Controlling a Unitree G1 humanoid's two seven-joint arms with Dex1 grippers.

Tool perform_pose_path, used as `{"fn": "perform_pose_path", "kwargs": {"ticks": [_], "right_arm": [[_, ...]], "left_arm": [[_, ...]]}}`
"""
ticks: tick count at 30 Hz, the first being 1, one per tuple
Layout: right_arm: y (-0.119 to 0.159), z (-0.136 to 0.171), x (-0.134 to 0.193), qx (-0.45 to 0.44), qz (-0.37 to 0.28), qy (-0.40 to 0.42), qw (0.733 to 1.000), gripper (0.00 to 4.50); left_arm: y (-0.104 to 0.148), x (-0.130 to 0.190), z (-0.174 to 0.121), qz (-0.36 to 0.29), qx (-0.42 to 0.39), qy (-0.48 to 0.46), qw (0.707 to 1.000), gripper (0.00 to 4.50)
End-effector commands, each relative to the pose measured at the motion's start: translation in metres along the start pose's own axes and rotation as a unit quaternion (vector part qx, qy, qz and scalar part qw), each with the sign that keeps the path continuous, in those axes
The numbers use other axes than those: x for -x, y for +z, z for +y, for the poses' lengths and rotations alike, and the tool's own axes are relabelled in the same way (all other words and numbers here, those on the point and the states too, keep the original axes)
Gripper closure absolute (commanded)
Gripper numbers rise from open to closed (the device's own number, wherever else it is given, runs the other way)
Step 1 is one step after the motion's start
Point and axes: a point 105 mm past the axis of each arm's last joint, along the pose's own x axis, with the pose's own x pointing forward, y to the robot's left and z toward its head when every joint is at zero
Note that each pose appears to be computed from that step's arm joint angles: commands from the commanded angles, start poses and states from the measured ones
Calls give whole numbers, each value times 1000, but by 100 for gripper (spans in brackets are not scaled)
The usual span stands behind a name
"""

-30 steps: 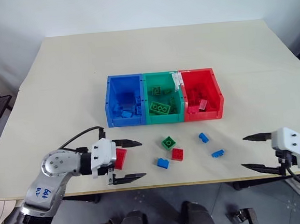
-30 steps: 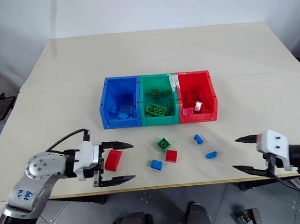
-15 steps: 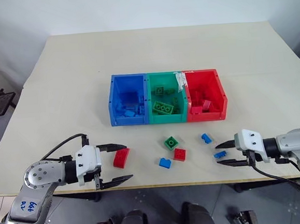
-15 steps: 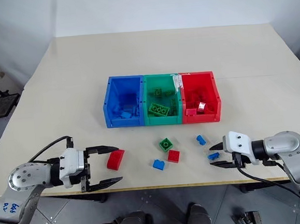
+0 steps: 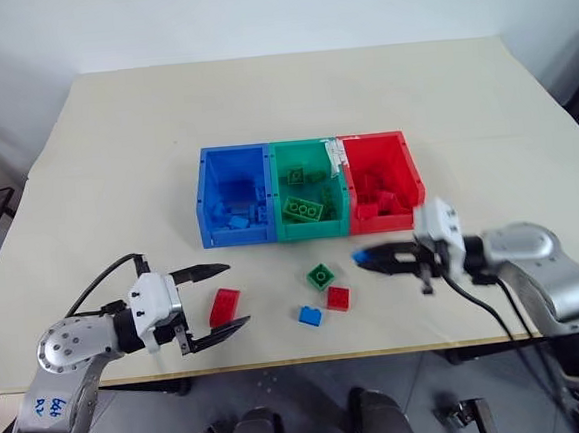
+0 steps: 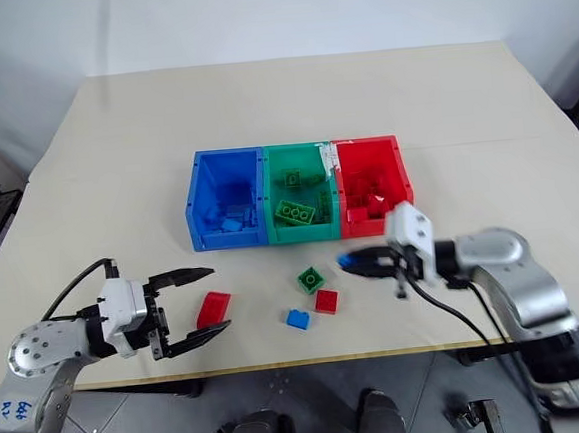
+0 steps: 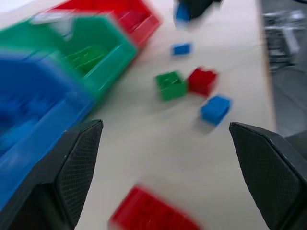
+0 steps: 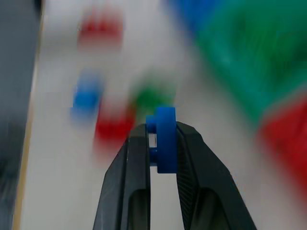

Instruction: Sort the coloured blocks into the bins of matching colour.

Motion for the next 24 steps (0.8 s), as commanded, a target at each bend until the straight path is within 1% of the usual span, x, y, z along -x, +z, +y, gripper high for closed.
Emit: {"fn": "perform_pose_path", "kwargs": {"ticks": [1,3,5,8,10,13,16,17,21,22,23,24], "right_arm": [[32,-14,-43,6,-36,-33,999,417],[51,-29,-69,6,-59,-58,997,417],[63,-38,-88,4,-72,-69,995,417],[66,-53,-121,28,-53,-85,995,417],[65,-59,-132,30,-48,-90,994,417],[69,-63,-137,22,-56,-93,994,312],[74,-60,-138,28,-66,-81,994,219],[74,-58,-137,35,-66,-76,994,181],[72,-51,-121,59,-68,-57,994,46],[72,-50,-115,63,-70,-55,994,20],[72,-48,-108,68,-73,-52,994,4],[71,-47,-98,75,-77,-51,993,4]], "left_arm": [[-1,22,13,0,12,79,997,0],[-3,32,17,6,15,106,994,0],[-4,38,19,9,17,125,992,0],[-4,48,21,17,17,149,988,0],[-4,50,21,19,14,156,987,0],[-1,47,19,15,16,157,987,0],[0,43,16,13,25,149,988,0],[0,41,16,12,25,147,989,0],[4,31,18,4,24,124,992,0],[6,28,19,2,22,117,993,0],[7,25,19,0,20,108,994,0],[8,21,19,-1,16,96,995,0]]}}
